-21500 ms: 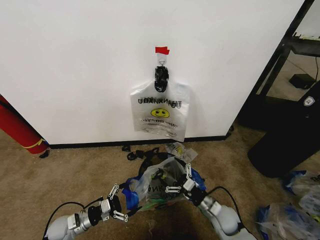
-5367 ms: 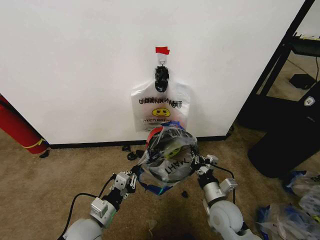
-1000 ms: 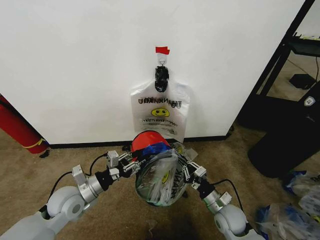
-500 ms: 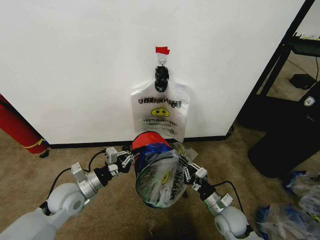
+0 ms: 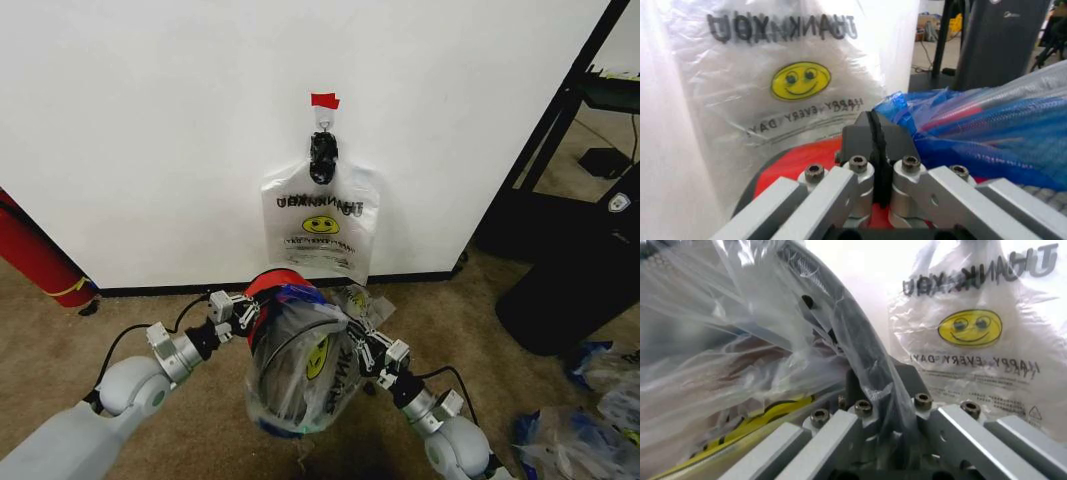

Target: Pick up the garbage bag from the wall and place it over the trash bin.

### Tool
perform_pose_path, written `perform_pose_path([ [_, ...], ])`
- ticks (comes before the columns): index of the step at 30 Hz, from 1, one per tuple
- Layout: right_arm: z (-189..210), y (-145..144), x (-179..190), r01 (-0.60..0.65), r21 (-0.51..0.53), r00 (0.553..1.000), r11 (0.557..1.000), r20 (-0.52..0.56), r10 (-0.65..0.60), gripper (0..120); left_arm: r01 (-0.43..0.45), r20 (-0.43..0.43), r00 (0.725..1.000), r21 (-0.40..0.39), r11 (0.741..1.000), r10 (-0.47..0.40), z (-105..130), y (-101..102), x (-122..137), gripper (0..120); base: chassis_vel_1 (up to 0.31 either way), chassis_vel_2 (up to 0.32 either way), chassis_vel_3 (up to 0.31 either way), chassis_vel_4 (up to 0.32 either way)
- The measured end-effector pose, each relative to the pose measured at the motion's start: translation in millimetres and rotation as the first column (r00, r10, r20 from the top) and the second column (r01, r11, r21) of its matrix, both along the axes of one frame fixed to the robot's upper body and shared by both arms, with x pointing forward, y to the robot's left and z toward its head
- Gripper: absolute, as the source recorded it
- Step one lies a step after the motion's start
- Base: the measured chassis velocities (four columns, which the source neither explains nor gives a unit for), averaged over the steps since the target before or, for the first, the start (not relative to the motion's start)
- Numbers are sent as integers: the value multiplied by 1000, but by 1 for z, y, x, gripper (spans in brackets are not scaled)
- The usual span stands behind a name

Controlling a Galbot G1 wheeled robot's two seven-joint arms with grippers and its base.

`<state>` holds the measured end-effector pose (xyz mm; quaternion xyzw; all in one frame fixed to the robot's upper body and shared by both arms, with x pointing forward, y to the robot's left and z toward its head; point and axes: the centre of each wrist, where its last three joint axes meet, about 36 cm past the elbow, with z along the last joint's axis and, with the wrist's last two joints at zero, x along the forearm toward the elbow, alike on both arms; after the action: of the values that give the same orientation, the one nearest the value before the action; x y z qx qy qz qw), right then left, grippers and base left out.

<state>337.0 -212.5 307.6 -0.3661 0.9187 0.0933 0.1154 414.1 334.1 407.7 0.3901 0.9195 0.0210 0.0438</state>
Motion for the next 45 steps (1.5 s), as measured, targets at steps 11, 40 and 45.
perform_pose_path([
  [11, -11, 21, -11, 163, 14, 970, 987, -185, -158, 0, -79, 28, 996, -55, 995, 81, -8, 2, -4, 16, 0, 0, 0, 0],
  [40, -1, 86, -17, 553, -30, 778, 832, -339, -529, 0, -33, -96, 995, -128, 991, 21, -18, -125, -130, 25, 0, 0, 0, 0],
  [45, -1, 90, -20, 548, -32, 784, 836, -328, -527, 0, -99, -112, 990, -79, 992, 90, -24, -136, -135, 7, 0, 0, 0, 0],
])
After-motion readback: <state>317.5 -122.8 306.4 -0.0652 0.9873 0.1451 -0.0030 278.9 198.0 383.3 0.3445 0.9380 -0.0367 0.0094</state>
